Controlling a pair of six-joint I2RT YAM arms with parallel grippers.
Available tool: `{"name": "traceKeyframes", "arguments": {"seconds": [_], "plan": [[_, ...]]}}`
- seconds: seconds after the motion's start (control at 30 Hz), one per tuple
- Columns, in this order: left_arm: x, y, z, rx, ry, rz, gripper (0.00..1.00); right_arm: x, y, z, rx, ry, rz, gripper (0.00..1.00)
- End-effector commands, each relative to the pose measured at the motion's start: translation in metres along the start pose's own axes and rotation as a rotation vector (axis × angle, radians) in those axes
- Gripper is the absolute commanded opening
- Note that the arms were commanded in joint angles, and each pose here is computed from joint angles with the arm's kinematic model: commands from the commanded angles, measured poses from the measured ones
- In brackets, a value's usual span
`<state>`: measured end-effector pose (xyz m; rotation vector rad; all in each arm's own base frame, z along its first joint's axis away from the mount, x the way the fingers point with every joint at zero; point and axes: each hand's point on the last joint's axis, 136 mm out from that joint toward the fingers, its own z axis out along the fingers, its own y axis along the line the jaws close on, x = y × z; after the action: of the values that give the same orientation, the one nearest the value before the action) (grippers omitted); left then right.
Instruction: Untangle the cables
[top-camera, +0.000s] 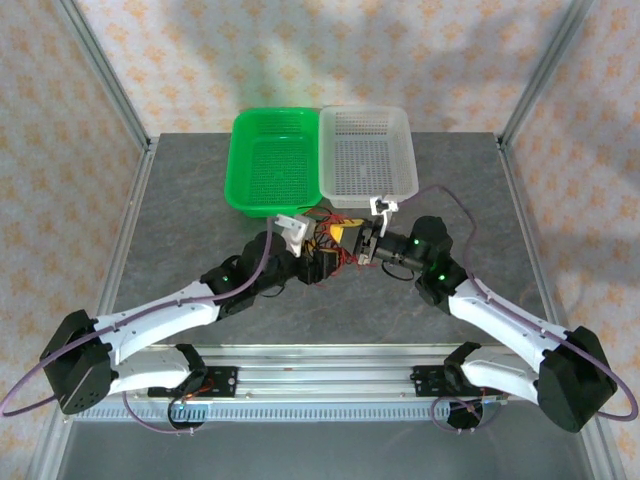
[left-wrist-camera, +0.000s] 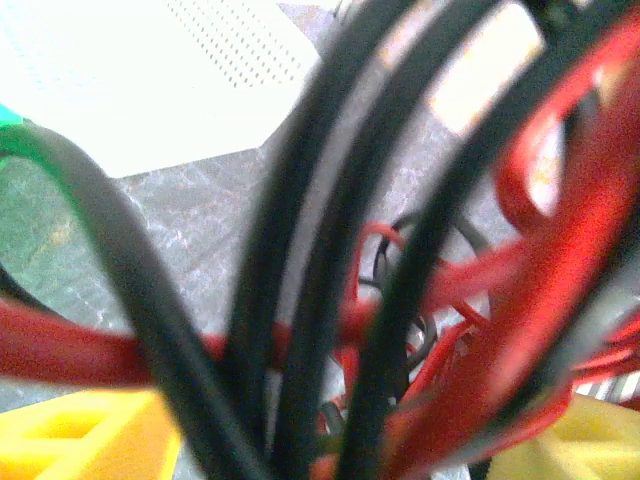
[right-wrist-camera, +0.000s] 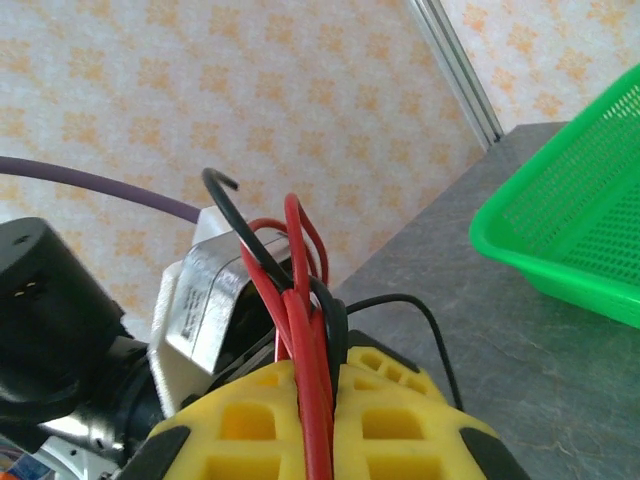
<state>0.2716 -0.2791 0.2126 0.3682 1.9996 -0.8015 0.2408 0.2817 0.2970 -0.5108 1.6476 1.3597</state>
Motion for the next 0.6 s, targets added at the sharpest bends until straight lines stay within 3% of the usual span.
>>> {"name": "traceKeyframes", "arguments": {"seconds": [0.0, 0.17, 0.33, 0.57], "plan": [[-0.024, -0.010, 0.001, 0.075, -0.099, 0.023, 0.70, -0.030, 0.033, -0.004, -0.118, -0.086, -0.033, 0.00], [-0.009, -0.015, 0.007, 0.182, -0.169, -0.052, 0.63, -0.036, 0.027, -0.007, -0.095, -0.145, 0.032, 0.00], [-0.004, -0.017, 0.009, 0.271, -0.240, -0.170, 0.37, -0.040, 0.011, -0.009, -0.012, -0.190, 0.081, 0.00], [0.000, 0.005, 0.010, 0.156, -0.254, -0.209, 0.08, -0.039, -0.034, -0.031, 0.229, -0.305, 0.165, 0.00]]}}
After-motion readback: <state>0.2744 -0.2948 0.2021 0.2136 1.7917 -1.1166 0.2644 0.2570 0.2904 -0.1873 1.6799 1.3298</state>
